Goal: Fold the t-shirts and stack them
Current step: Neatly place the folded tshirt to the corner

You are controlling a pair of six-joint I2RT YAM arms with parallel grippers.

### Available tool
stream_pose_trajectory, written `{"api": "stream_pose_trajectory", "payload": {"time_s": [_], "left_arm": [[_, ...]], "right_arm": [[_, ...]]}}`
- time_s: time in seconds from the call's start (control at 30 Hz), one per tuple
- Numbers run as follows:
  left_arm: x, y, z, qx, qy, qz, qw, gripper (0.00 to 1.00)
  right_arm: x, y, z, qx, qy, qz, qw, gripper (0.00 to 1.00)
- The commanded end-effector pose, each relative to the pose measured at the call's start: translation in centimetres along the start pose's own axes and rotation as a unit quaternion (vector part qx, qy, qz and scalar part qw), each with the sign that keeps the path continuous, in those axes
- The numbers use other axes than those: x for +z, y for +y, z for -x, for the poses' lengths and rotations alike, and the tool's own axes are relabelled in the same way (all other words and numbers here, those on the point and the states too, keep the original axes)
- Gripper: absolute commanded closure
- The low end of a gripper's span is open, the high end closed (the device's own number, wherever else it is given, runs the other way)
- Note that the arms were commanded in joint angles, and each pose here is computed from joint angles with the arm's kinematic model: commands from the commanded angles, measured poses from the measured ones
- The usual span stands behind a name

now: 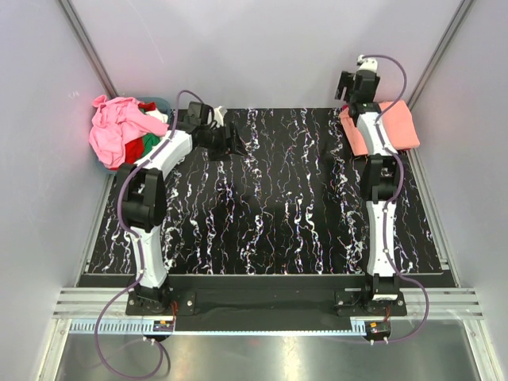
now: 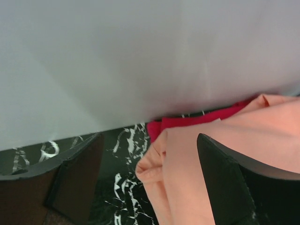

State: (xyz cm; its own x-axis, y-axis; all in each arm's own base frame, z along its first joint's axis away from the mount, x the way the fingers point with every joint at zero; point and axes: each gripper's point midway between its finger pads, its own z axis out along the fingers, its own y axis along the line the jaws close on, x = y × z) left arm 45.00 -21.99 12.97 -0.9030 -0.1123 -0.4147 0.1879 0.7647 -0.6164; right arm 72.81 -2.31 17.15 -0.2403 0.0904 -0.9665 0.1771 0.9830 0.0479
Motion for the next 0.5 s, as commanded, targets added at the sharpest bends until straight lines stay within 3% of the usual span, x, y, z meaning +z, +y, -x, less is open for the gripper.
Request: {"api": "stream_pose_trajectory", "payload": {"time_s": [0.0,0.3,0.47], "left_arm": [[-1.8,-1.3,2.5,0.014,-0.037,-0.021,0.999,0.19],[-1.7,-1.1,2.5,0.011,-0.036,-0.022,0.999,0.19],[-1.7,-1.1,2.6,0.01,-0.036,-0.023,0.999,0.19]], "right_arm": [[0.2,-1.7,1.1,-0.025,-0.013,-0.035,0.999,0.14],[2.2,-2.8,-1.9,-0.043,-0.012,-0.061,0.997,0.24],[2.7,-3.2,-3.3,-0.051,-0.004,-0.07,0.996,0.36]]}}
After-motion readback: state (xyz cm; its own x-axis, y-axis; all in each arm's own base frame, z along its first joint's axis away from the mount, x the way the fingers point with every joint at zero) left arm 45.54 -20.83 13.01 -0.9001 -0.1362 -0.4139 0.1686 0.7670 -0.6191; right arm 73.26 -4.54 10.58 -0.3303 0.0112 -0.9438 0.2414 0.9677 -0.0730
